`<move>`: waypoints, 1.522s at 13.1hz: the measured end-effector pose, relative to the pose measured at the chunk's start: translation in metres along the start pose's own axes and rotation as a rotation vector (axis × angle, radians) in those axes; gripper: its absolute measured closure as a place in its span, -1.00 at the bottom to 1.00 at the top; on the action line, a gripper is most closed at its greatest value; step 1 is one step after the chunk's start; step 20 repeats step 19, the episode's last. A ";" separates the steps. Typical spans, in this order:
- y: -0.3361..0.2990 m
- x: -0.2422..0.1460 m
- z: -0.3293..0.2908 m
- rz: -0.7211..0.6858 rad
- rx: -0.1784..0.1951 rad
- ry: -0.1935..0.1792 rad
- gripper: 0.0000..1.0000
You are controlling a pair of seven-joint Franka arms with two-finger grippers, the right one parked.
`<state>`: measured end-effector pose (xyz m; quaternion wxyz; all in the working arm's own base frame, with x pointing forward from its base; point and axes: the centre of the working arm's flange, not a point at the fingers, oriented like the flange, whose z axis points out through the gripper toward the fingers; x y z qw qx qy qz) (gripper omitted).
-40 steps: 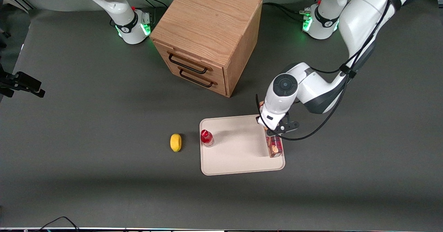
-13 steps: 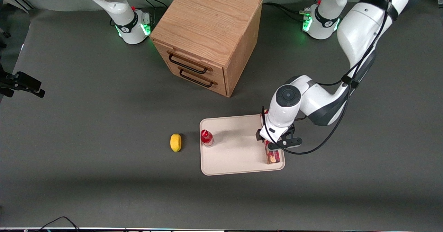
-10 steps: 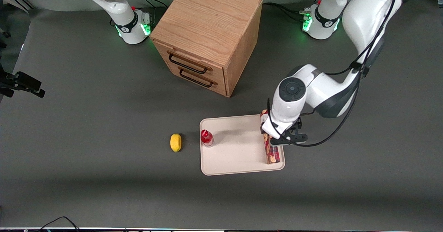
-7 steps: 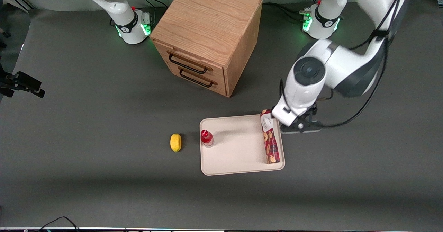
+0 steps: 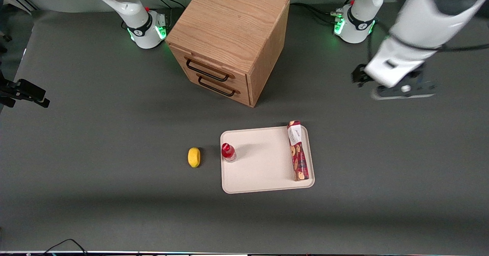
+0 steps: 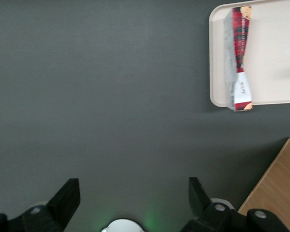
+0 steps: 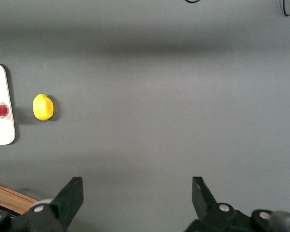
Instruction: Place red cookie box on tray
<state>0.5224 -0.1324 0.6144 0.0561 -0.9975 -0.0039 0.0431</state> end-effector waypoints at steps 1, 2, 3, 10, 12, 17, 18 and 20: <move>-0.030 -0.005 -0.007 0.002 -0.013 0.011 -1.00; -0.051 -0.011 -0.009 -0.007 -0.019 0.017 -1.00; -0.065 -0.015 -0.005 -0.017 -0.024 0.027 -1.00; -0.073 -0.015 0.037 0.016 -0.071 0.083 -1.00; -0.078 -0.003 0.043 0.008 -0.082 0.081 -1.00; -0.091 0.037 0.058 -0.009 -0.069 0.067 -1.00; -0.091 0.042 0.059 -0.009 -0.069 0.067 -1.00; -0.091 0.046 0.059 -0.010 -0.069 0.068 -1.00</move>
